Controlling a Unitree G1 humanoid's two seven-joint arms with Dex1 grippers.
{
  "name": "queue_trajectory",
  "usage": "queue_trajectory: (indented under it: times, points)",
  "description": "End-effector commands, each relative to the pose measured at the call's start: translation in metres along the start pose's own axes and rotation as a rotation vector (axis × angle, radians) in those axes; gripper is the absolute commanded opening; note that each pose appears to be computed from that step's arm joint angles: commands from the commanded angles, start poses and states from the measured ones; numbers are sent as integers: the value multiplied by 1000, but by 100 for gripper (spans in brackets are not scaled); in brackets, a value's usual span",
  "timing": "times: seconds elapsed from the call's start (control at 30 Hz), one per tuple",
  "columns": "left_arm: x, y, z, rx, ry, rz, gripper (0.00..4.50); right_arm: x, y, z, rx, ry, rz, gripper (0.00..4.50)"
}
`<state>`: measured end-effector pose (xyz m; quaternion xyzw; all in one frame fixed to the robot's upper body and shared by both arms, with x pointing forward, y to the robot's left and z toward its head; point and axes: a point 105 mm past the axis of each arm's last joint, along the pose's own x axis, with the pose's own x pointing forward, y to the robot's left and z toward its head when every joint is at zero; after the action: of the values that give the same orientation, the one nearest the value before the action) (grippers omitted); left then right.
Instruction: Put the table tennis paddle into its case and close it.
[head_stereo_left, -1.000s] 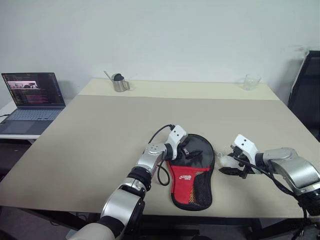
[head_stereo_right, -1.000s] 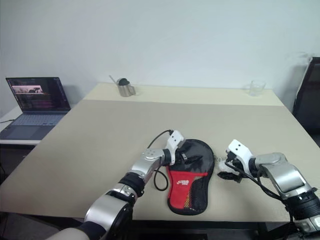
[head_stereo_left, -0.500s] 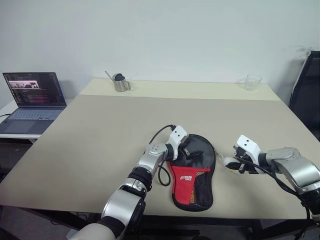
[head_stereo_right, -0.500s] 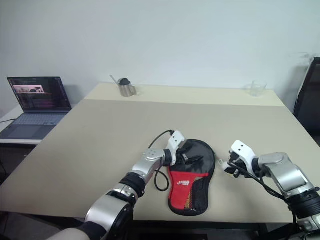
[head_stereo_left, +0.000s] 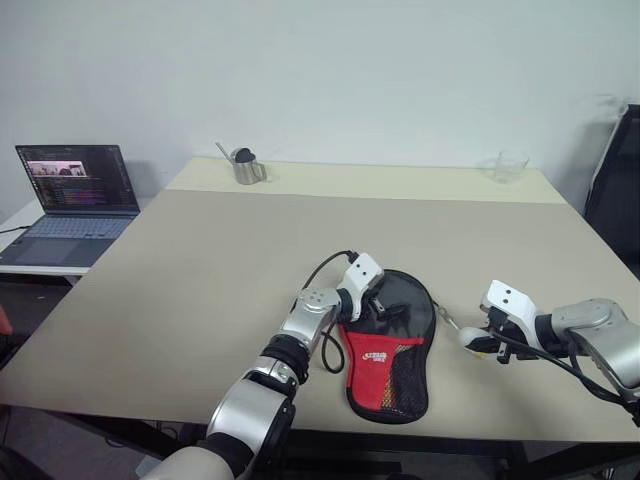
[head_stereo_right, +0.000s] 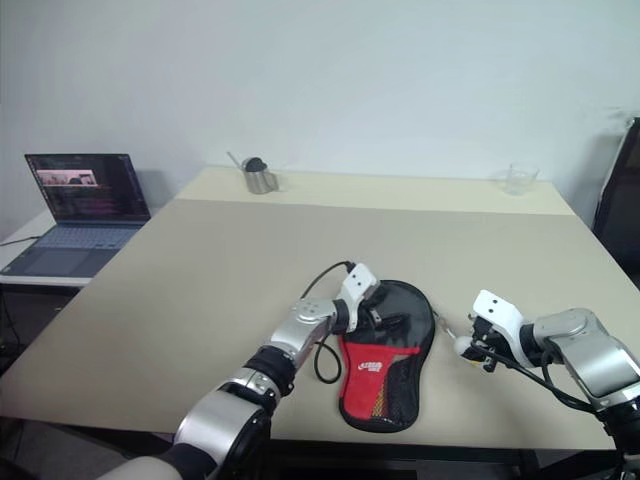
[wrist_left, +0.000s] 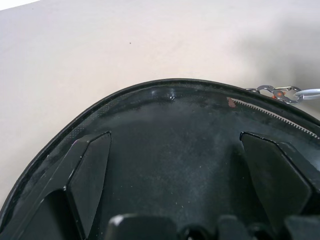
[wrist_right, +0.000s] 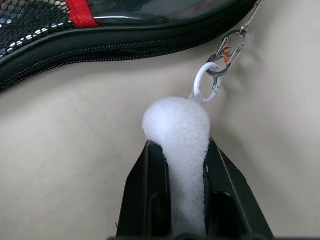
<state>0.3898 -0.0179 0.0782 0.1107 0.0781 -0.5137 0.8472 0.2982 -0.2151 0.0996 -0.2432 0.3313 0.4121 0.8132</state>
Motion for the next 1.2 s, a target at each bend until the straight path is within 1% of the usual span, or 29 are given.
queue_trajectory:
  times: [0.03, 0.27, 0.7, 1.2]
  points:
    - [-3, -12, -46, -62, 147, -19, 450, -9, 5, 8, -62, -15, 13, 28]
    - [-5, -7, -47, -51, 159, -6, 450, -8, 14, 4, -81, -2, 37, 28]
    - [-4, -10, -48, -34, 168, -17, 450, -19, 24, -7, -74, 9, 76, 28]
    - [-4, -7, -50, -30, 178, 9, 450, -24, 59, -15, -135, 2, 222, 28]
